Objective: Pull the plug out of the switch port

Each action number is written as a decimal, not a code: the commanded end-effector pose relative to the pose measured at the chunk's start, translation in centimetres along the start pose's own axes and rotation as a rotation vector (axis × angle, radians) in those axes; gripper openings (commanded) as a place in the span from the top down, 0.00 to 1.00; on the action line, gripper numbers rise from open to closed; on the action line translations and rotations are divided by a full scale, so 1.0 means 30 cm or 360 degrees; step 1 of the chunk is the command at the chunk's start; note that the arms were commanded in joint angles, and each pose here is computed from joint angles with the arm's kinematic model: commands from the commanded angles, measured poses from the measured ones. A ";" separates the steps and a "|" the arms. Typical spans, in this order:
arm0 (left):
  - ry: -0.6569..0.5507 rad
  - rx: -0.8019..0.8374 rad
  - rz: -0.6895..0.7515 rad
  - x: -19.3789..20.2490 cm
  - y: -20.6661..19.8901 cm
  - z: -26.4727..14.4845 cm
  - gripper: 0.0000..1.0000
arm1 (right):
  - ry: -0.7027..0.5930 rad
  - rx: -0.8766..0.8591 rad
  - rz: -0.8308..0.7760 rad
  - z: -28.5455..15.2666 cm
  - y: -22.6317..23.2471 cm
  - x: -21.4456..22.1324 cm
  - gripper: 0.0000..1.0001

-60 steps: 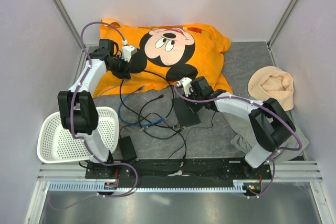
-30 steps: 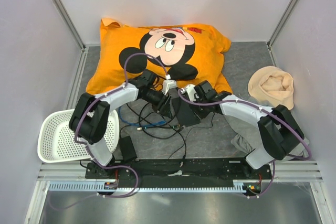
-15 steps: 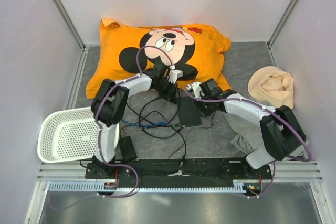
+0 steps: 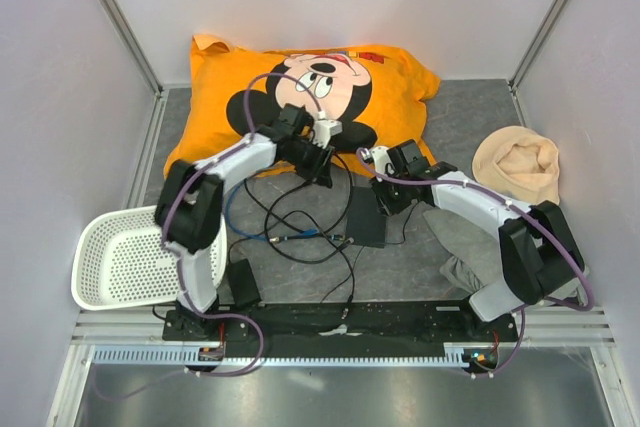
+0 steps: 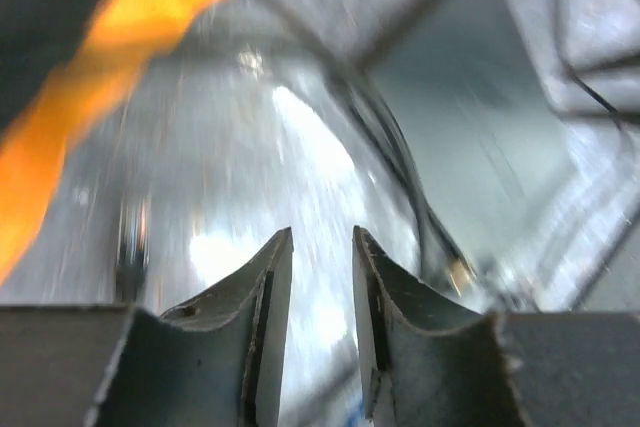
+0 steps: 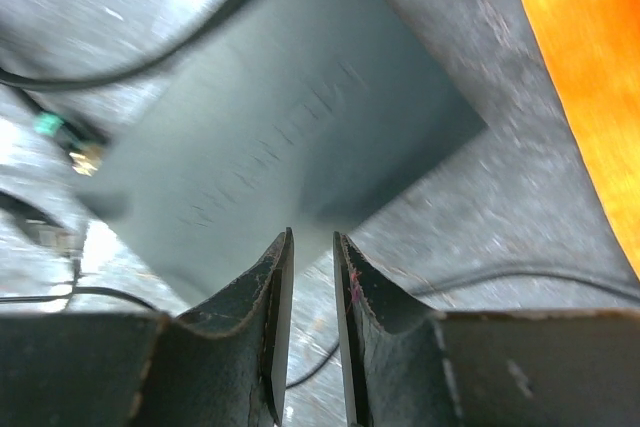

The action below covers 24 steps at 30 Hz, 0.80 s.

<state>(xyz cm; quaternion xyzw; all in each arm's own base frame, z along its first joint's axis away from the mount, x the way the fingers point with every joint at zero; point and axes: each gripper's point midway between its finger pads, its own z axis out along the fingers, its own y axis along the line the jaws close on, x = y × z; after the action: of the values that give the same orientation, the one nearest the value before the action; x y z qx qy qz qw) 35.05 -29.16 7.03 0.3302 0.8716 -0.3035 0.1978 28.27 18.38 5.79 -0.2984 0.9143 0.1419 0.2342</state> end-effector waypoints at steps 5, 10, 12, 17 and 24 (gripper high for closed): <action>-0.0138 0.0629 0.0220 0.076 -0.320 -0.179 0.61 | -0.0072 -0.0164 0.0084 0.007 0.067 -0.068 0.70; -0.0010 0.0540 0.0192 0.126 -0.305 -0.071 0.82 | -0.0065 -0.0160 0.0084 0.008 0.069 -0.064 0.69; 0.0026 0.0476 0.0189 0.144 -0.274 -0.033 0.88 | -0.0070 -0.0152 0.0081 0.003 0.067 -0.059 0.69; 0.0103 0.0415 0.0178 0.183 -0.250 0.029 0.93 | -0.0079 -0.0135 0.0074 -0.005 0.065 -0.031 0.69; 0.0213 0.0265 0.0097 0.243 -0.196 0.117 0.93 | -0.0069 -0.0130 0.0074 -0.008 0.066 -0.002 0.68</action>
<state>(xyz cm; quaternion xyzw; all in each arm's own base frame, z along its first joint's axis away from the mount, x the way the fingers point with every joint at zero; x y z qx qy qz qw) 24.96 -31.31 3.86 0.3968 0.8298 -0.3790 0.1019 26.77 19.46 5.16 -0.2833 0.9165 0.1829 0.2151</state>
